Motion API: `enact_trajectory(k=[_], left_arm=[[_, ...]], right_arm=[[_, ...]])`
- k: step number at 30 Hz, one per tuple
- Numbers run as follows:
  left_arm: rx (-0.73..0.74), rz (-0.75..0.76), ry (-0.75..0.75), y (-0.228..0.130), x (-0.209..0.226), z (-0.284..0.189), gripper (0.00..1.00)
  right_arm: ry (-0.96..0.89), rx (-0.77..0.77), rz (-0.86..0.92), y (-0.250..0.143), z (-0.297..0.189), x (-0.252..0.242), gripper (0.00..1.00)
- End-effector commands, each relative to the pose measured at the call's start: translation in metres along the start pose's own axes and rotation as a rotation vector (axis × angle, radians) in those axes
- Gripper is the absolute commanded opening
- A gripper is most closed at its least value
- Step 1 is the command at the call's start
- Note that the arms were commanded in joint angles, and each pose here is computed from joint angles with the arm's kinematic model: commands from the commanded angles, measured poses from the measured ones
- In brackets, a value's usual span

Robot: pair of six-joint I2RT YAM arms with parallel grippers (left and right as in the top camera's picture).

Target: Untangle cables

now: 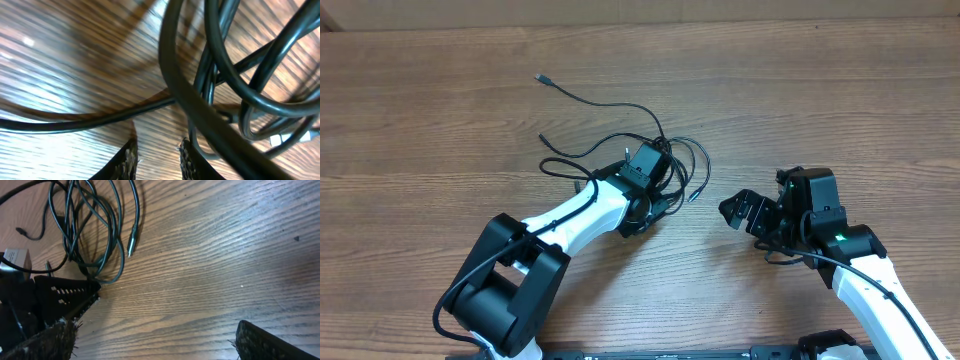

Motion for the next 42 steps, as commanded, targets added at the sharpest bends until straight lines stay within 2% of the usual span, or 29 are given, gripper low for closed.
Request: enact_trajectory(k=[1, 8, 9, 10, 11, 16, 20, 23, 25, 32, 35, 36, 39, 40, 42], left_arm=[[0.074, -0.053, 0.001, -0.013, 0.001, 0.006, 0.29], [0.128, -0.088, -0.019, -0.022, -0.004, 0.004, 0.31], [0.123, -0.091, -0.02, -0.021, -0.005, 0.003, 0.35], [0.091, -0.116, -0.01, -0.016, -0.003, 0.004, 0.49], [0.068, -0.122, -0.005, -0.012, -0.002, 0.004, 0.53], [-0.029, -0.168, 0.014, 0.003, 0.002, 0.006, 0.57], [-0.037, -0.169, 0.023, 0.005, 0.003, 0.01, 0.33], [-0.045, -0.17, 0.043, 0.006, 0.008, 0.016, 0.25], [-0.064, -0.17, 0.051, 0.01, 0.009, 0.021, 0.25], [-0.102, -0.167, 0.025, 0.018, 0.003, 0.031, 0.41], [-0.142, -0.167, 0.042, 0.024, 0.007, 0.032, 0.41], [-0.152, -0.167, 0.044, 0.026, 0.007, 0.032, 0.37], [-0.181, -0.166, 0.034, 0.031, 0.005, 0.033, 0.09], [-0.186, -0.166, 0.031, 0.032, 0.004, 0.034, 0.04], [-0.185, -0.161, 0.03, 0.032, 0.004, 0.035, 0.04]], right_arm=[[0.005, -0.021, -0.006, 0.008, -0.004, 0.005, 1.0], [0.005, -0.021, -0.007, 0.008, -0.004, 0.005, 1.0], [0.006, -0.022, -0.007, 0.008, -0.004, 0.005, 1.0], [0.005, -0.022, -0.007, 0.008, -0.004, 0.005, 1.0], [0.005, -0.022, -0.007, 0.008, -0.004, 0.005, 1.0], [0.007, -0.025, -0.008, 0.008, -0.004, 0.005, 1.0], [0.007, -0.025, -0.008, 0.008, -0.004, 0.005, 1.0], [0.007, -0.025, -0.008, 0.008, -0.004, 0.005, 1.0], [0.007, -0.025, -0.008, 0.008, -0.004, 0.005, 1.0], [0.003, -0.017, -0.005, 0.007, -0.004, 0.004, 1.0], [-0.004, -0.006, 0.0, 0.004, -0.004, 0.002, 1.0], [-0.006, -0.004, 0.001, 0.003, -0.004, 0.002, 1.0], [-0.006, -0.003, 0.001, 0.003, -0.004, 0.002, 1.0], [-0.005, -0.003, 0.001, 0.003, -0.004, 0.002, 1.0], [0.004, 0.004, 0.002, 0.002, -0.004, 0.003, 1.0]])
Point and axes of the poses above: each gripper's point midway between its finger pads, its own z axis out along the fingers, its own x axis along the line the jaws close on, y = z × x, the point moved 1 cm from there along -z, back along the fingers, and after that the axes turned 4 degrees about -z, right-handed, at the moved point
